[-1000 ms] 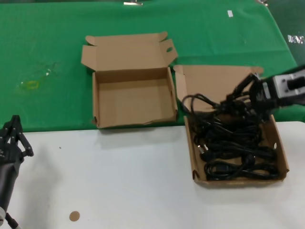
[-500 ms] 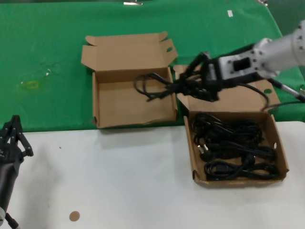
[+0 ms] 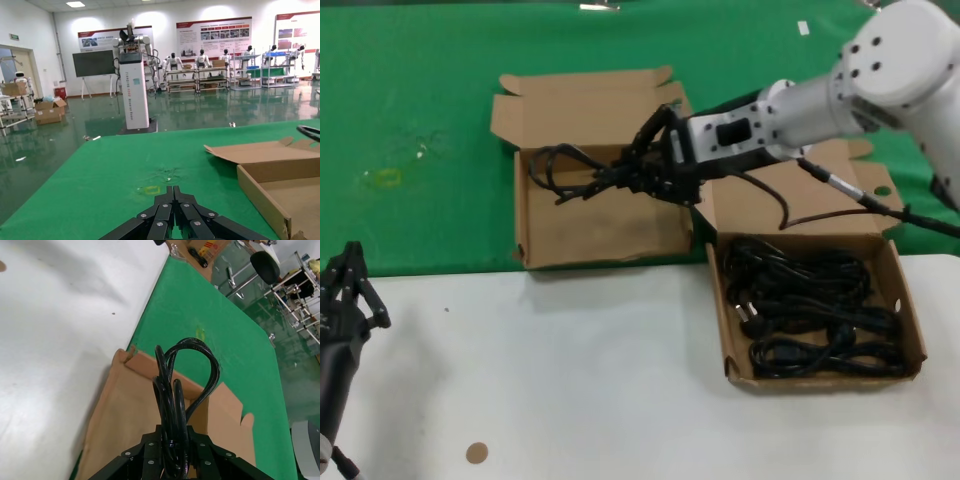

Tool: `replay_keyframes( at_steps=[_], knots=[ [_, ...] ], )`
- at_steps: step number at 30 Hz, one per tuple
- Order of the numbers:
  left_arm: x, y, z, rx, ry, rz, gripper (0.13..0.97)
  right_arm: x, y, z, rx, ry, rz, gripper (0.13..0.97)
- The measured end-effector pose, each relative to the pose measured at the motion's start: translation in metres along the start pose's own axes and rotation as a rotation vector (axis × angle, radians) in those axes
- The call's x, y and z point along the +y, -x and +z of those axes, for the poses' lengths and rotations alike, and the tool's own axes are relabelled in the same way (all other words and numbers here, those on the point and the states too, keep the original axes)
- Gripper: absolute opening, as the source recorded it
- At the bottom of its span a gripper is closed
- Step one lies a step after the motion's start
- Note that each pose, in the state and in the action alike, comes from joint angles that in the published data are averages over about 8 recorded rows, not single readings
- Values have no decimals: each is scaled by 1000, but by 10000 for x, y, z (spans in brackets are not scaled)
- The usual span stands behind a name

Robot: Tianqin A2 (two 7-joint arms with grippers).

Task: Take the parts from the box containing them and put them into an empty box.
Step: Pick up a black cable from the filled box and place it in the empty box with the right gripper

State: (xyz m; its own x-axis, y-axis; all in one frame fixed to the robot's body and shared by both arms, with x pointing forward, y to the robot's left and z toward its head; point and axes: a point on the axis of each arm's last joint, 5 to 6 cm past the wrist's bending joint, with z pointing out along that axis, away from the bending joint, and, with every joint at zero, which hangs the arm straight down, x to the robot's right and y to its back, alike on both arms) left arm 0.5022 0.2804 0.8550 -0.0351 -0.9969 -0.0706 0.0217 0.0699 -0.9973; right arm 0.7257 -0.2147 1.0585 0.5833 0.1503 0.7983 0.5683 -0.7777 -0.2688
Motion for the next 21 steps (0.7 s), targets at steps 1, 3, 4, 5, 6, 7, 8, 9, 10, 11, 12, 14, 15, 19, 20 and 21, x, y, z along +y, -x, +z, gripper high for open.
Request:
replay_keyframes(
  at_steps=[1, 3, 4, 5, 6, 7, 8, 9, 10, 11, 12, 14, 15, 19, 20, 21],
  knots=[
    [0, 0, 0, 0, 0, 0, 152, -7, -9, 40, 1, -1, 0, 237],
    [0, 0, 0, 0, 0, 0, 152, -22, -29, 111, 5, -3, -1, 236],
    [0, 0, 0, 0, 0, 0, 152, -29, -40, 145, 6, -4, -1, 236],
    [0, 0, 0, 0, 0, 0, 152, -36, -49, 175, 8, -5, -1, 236],
    [0, 0, 0, 0, 0, 0, 152, -43, -58, 204, 10, -6, -1, 236],
    [0, 0, 0, 0, 0, 0, 152, -50, -66, 232, 11, -7, -1, 236],
    [0, 0, 0, 0, 0, 0, 152, -56, -72, 259, 13, -8, -1, 236],
    [0, 0, 0, 0, 0, 0, 152, -61, -77, 283, 13, -9, 0, 236],
    [0, 0, 0, 0, 0, 0, 152, -66, -80, 307, 14, -9, 0, 236],
    [0, 0, 0, 0, 0, 0, 152, -68, -81, 328, 14, -10, 0, 236],
    [0, 0, 0, 0, 0, 0, 152, -69, -82, 348, 14, -9, 0, 236],
    [0, 0, 0, 0, 0, 0, 152, -69, -80, 387, 13, -8, 0, 236],
    [0, 0, 0, 0, 0, 0, 152, -66, -78, 404, 12, -7, 0, 236],
    [0, 0, 0, 0, 0, 0, 152, -43, -70, 460, 8, -1, 0, 236],
    [0, 0, 0, 0, 0, 0, 152, -35, -68, 471, 7, 1, 0, 236],
    [0, 0, 0, 0, 0, 0, 152, -28, -68, 482, 7, 3, 1, 236]
  ],
)
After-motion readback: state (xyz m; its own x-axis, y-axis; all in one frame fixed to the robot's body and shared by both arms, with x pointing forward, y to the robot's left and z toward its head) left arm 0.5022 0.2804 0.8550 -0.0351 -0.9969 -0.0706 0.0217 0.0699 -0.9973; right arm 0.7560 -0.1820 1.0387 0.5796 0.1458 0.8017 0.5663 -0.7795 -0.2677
